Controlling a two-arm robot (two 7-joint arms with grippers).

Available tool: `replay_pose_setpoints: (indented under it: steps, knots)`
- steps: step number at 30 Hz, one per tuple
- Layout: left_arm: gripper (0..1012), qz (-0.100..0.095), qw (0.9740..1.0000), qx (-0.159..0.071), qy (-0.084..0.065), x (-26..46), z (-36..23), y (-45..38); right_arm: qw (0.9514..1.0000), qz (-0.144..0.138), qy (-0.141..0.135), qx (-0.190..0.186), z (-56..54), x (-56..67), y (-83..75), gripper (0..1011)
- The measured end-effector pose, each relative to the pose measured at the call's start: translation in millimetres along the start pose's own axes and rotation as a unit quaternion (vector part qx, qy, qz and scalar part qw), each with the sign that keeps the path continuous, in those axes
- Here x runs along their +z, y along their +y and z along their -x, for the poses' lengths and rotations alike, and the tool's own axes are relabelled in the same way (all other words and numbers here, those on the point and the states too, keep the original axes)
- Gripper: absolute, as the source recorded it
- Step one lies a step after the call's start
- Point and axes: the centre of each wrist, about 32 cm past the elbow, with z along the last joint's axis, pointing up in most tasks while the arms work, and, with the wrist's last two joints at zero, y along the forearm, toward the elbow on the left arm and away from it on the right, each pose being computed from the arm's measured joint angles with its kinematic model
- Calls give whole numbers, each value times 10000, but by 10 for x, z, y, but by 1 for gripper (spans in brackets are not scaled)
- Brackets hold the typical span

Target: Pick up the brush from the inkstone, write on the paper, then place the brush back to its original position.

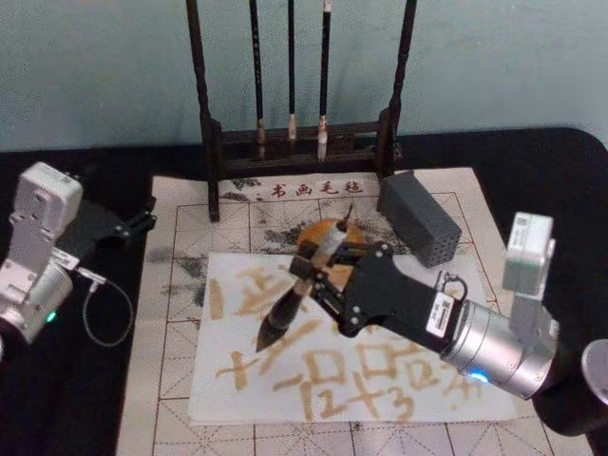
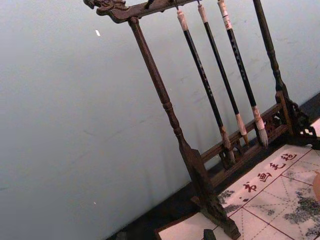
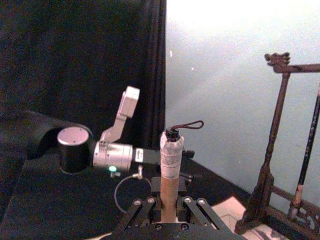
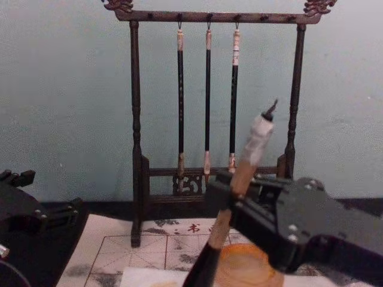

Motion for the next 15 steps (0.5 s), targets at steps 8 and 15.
replay_pose_setpoints:
  steps: [8, 15]
  knots:
    - [1001, 0, 10000, 0, 0, 0, 0, 0, 9993, -224, 194, -225, -47, 104, 9, 179]
    - [1001, 0, 10000, 0, 0, 0, 0, 0, 9957, -369, 531, -660, -164, 223, 36, 179]
